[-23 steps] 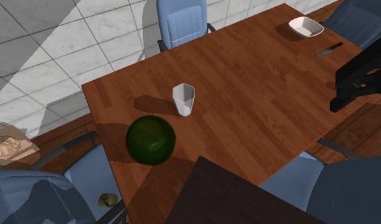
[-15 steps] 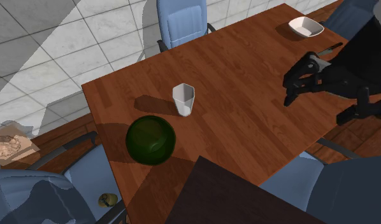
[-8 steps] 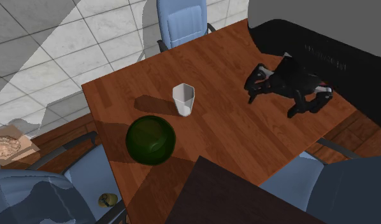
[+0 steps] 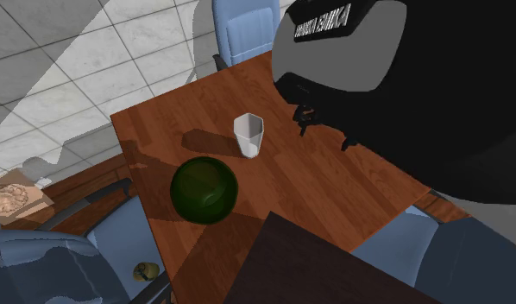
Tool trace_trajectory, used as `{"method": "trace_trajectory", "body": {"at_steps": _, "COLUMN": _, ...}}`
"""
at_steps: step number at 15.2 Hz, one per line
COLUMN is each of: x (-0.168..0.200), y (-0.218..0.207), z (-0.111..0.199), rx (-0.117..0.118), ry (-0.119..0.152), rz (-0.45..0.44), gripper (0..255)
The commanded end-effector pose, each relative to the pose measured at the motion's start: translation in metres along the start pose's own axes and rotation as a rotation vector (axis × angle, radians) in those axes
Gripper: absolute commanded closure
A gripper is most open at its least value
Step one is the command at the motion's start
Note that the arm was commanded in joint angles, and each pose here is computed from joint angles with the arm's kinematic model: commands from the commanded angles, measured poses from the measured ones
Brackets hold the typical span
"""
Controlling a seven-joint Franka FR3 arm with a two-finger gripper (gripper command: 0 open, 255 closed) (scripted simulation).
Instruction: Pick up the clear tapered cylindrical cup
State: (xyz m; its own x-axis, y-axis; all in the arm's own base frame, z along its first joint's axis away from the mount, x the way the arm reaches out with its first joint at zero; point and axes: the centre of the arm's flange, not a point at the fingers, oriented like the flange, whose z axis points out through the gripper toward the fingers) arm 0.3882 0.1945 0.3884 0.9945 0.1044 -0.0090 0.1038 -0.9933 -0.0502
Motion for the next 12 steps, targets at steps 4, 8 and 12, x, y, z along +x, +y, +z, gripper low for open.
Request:
{"method": "trace_trajectory", "body": {"at_steps": 4, "x": 0.021, "y": -0.039, "z": 0.045, "rx": 0.016, "ry": 0.013, "rz": -0.014, "gripper": 0}}
{"method": "trace_trajectory", "body": {"at_steps": 8, "x": 0.039, "y": -0.071, "z": 0.082, "rx": 0.027, "ry": 0.022, "rz": -0.025, "gripper": 0}}
{"method": "trace_trajectory", "body": {"at_steps": 12, "x": 0.056, "y": -0.102, "z": 0.118, "rx": 0.039, "ry": 0.031, "rz": -0.036, "gripper": 0}}
